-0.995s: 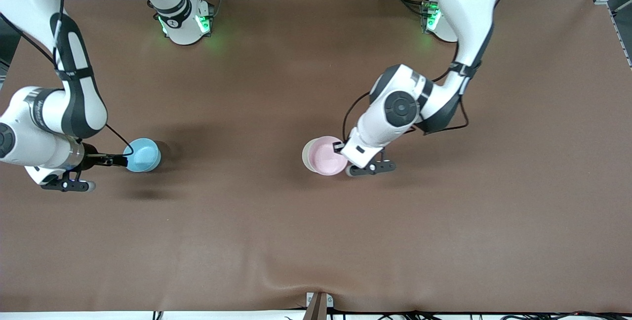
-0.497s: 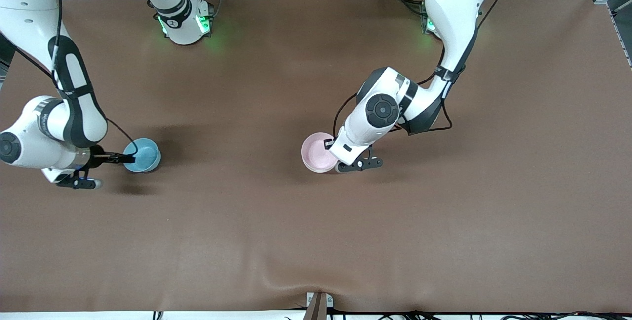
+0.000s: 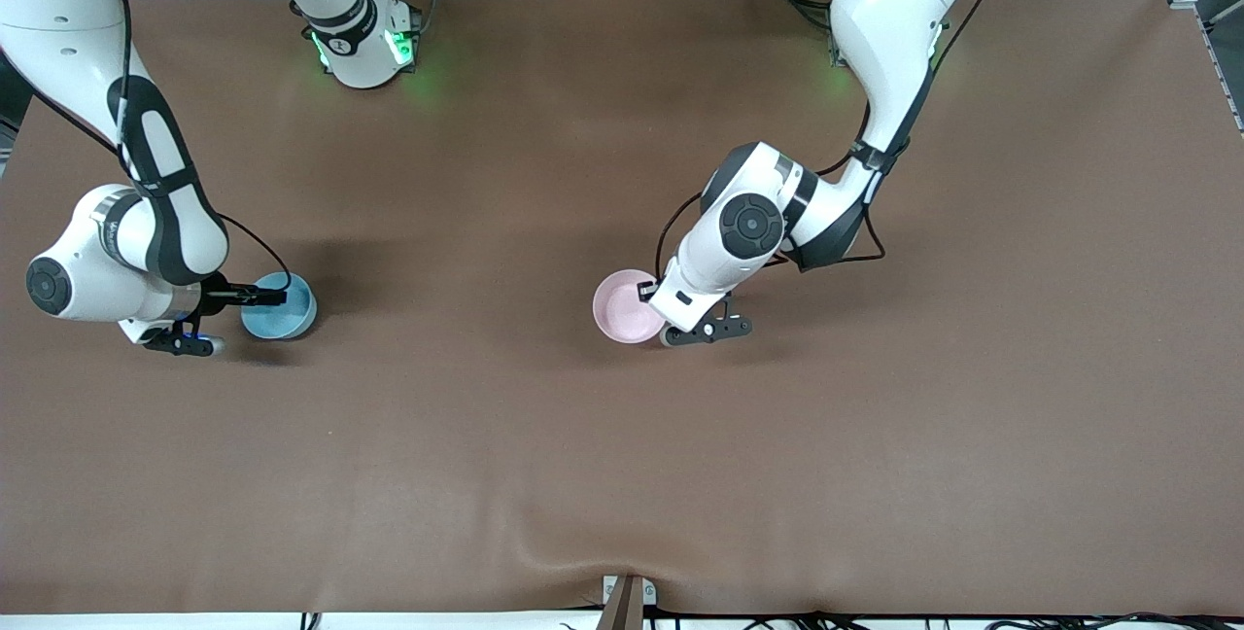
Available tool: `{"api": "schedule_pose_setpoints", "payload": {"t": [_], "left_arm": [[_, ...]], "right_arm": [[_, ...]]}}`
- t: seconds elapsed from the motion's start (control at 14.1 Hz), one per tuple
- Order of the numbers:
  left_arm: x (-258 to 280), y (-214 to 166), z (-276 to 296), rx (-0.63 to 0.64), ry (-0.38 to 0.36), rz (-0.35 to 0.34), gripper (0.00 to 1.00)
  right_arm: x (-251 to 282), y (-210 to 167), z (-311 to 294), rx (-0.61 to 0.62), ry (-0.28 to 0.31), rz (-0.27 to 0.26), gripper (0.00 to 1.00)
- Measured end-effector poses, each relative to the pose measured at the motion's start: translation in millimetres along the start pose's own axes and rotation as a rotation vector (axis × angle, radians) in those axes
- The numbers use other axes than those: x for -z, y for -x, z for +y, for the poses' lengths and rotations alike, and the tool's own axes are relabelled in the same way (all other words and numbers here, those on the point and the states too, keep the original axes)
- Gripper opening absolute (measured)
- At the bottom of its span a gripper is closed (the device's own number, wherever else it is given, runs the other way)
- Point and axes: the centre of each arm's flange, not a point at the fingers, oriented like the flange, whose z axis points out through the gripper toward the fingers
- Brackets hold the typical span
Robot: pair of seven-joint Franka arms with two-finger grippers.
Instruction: Stack pink and blue bowls on white bowl
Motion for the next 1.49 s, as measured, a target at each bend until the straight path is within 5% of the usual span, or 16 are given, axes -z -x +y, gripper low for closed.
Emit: {"api": "schedule_pose_setpoints", "payload": {"t": [0.43,0.78,0.92,1.49], "left_arm": [[-10.1,2.3,-0.5,-0.002,-0.006,-0.005,0.03],[-16.1,3.2,-5.2,0.003,-0.016,-0.012,0.03],[-15.4,2.1,-5.3,0.015,-0.013,-0.008,0.13],[5.9,-14.7,-8.6,0.052,-0.004,0.044,0.94]], "right_arm": [[3.2,0.5,5.4,0.022,-0.003,0.006,0.05],[27.0,1.0,4.5,0.028,-0.005,0.050,0.03],[40.0,1.5,3.2,0.032,-0.004,0.073,0.03],[87.7,8.6,-7.0,0.069,-0.025,0.147,0.03]]}}
